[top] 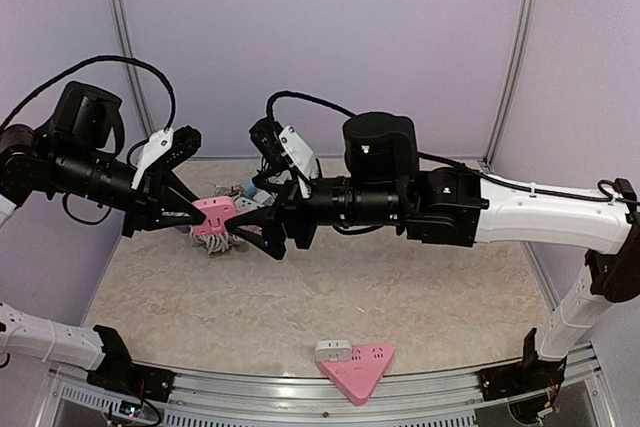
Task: Insert the plug
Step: Pick up the plug from the center of the board.
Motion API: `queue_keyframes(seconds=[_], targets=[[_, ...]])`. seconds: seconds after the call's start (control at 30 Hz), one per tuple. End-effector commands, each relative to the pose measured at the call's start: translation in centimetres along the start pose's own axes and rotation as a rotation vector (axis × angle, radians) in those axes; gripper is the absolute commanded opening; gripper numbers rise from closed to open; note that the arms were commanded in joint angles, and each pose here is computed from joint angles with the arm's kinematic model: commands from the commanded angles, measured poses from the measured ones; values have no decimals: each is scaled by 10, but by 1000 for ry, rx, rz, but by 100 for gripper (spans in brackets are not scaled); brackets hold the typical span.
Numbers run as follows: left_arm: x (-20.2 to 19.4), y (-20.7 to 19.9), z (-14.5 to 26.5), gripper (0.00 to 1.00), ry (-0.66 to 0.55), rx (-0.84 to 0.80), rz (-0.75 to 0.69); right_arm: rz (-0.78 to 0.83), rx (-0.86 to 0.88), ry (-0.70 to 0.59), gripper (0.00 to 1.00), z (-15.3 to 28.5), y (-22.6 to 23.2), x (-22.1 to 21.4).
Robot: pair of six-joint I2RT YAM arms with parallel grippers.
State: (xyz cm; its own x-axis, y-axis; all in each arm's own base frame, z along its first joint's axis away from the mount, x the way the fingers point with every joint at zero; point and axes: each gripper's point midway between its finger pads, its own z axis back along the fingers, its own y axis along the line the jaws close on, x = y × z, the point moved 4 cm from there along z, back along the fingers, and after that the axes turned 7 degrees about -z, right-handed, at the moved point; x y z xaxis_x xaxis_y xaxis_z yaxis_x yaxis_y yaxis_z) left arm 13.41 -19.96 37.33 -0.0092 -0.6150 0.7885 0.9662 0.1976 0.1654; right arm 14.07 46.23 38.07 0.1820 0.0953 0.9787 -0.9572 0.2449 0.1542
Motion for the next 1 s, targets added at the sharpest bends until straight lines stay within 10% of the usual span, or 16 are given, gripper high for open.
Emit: queue_keyframes(seconds=[0.0,0.33,0.87,0.97], targets=[[7,-10,0,0,4,-66,-75,-70,153,193,93,-11,22,-49],[5,-20,-13,0,33,-148,-92,-48,215,202,71,-33,26,-48],[4,-26,-18,0,40,-194,-103,-86,252,186,0,-25,17,-47],[3,-9,-21,91,57,-73,-75,-95,212,218,0,-12,9,-56]])
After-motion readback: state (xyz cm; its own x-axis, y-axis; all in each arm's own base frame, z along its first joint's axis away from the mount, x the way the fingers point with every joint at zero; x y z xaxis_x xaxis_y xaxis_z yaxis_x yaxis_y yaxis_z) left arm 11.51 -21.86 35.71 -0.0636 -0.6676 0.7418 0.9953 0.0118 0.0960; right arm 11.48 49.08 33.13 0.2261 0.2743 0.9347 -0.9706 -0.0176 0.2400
